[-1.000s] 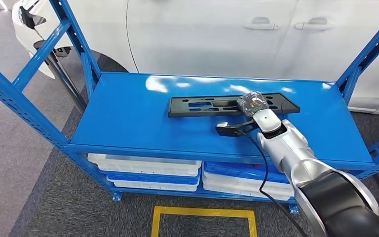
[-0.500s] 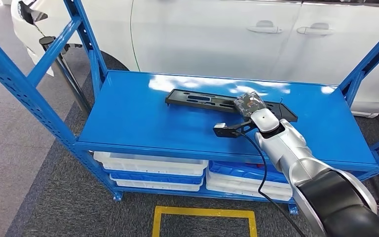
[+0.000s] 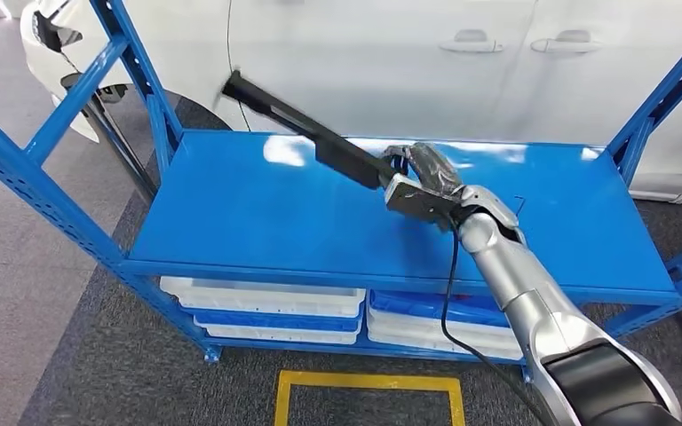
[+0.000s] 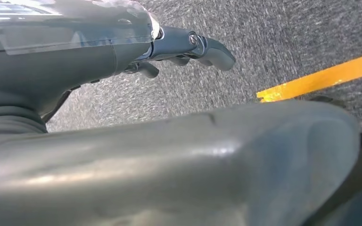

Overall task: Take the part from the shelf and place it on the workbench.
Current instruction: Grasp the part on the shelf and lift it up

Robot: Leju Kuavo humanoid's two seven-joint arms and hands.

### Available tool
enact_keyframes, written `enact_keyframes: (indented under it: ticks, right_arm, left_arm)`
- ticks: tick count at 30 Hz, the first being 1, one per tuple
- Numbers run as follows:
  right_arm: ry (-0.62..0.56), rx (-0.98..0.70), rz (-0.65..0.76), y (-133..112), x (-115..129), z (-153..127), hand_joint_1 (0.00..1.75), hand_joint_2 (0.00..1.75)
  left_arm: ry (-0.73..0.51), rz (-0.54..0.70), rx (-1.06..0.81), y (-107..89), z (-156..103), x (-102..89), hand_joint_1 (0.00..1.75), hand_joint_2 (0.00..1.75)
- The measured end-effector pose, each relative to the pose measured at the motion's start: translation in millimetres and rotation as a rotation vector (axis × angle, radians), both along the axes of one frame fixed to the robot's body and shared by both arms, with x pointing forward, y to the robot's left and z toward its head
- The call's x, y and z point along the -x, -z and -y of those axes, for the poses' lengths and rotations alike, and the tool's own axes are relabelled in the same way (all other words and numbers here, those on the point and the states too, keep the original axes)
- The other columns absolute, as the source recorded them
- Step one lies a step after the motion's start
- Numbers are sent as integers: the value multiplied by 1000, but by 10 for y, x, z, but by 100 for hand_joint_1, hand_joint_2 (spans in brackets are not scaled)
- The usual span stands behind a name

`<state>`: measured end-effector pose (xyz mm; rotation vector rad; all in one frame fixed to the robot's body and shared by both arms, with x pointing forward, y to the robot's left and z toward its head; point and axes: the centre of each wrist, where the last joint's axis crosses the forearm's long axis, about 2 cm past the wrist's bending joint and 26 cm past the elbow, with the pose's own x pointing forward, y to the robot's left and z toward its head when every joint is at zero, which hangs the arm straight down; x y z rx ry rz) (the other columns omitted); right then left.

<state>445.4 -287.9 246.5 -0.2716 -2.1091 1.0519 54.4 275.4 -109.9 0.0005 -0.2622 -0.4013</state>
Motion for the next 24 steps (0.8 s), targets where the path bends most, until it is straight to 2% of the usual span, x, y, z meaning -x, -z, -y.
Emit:
enact_keyframes:
  ticks: [4,8,10,15,18,22,23,24]
  right_arm:
    - [-251,-269,-20,-84,251,-123,168,175]
    - [-441,-445,-23,-180,450,-162,168,175]
    - [-494,-485,-15,-218,518,-164,168,175]
    - [-542,-513,5,-253,622,-157,167,175]
    - [-607,-552,-30,-174,705,-165,167,175]
    - [-690,-610,-96,41,920,-219,163,175]
    - [-703,-622,-104,94,982,-238,163,175]
    - [-716,-635,-113,159,1052,-259,164,175]
  left_arm:
    - [-16,-3,-1,3,-2,20,0,0]
    - [-27,-4,-5,4,-7,27,0,0]
    - [-31,-5,-6,4,-9,27,0,0]
    - [-41,-5,-8,3,-11,23,0,0]
    - [-51,-5,-13,4,-12,26,0,0]
    - [-71,-8,-15,4,-9,32,0,175]
    - [-74,-8,-15,4,-3,32,0,175]
    - [-78,-8,-16,4,2,33,0,131]
